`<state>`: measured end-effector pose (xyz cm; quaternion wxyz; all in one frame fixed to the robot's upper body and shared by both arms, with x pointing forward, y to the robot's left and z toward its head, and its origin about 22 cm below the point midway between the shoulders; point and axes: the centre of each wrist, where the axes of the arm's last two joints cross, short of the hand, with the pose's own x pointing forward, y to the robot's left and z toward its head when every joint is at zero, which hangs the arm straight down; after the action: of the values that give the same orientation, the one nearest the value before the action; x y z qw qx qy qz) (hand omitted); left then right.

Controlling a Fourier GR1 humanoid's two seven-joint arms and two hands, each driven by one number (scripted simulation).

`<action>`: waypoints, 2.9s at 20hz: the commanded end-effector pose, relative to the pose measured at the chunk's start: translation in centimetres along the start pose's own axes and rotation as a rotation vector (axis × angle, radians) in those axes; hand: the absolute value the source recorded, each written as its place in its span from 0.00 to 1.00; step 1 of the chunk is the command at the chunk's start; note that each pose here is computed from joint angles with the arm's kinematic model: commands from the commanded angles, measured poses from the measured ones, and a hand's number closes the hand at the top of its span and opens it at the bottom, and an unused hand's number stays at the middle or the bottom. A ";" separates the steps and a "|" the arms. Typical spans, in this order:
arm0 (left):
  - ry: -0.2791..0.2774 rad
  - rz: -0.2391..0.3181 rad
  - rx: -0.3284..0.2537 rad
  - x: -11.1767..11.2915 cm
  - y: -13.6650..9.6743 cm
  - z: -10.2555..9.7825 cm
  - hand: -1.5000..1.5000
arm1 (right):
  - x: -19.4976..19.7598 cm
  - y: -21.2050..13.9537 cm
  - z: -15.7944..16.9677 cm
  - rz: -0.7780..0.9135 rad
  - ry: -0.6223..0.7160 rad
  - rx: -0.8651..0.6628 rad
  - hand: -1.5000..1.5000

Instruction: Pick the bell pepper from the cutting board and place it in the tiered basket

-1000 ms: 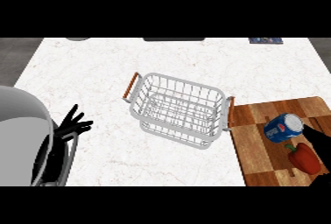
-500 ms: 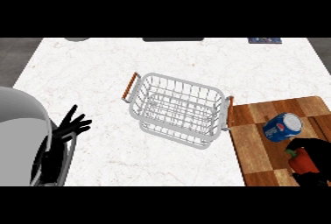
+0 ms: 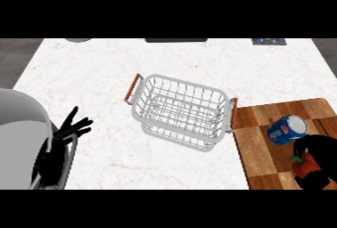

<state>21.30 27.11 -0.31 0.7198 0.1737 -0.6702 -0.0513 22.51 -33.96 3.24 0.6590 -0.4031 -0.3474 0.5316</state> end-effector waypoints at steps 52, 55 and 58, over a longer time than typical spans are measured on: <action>0.179 0.110 -0.061 -3.0 -3.1 1.8 0.50 | 20.7 -17.6 12.8 -0.483 -0.264 -0.575 1.00; 0.182 0.117 -0.076 -3.1 -3.1 1.4 0.50 | 21.8 -18.0 11.4 -0.479 -0.261 -0.551 1.00; 0.180 0.106 -0.071 -2.7 -3.0 1.3 0.50 | 22.9 -18.1 10.0 -0.477 -0.236 -0.540 1.00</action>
<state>21.32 26.52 -0.07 0.7188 0.1594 -0.6740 -0.0601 24.21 -13.19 24.62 0.5557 -0.3902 -0.6746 0.2896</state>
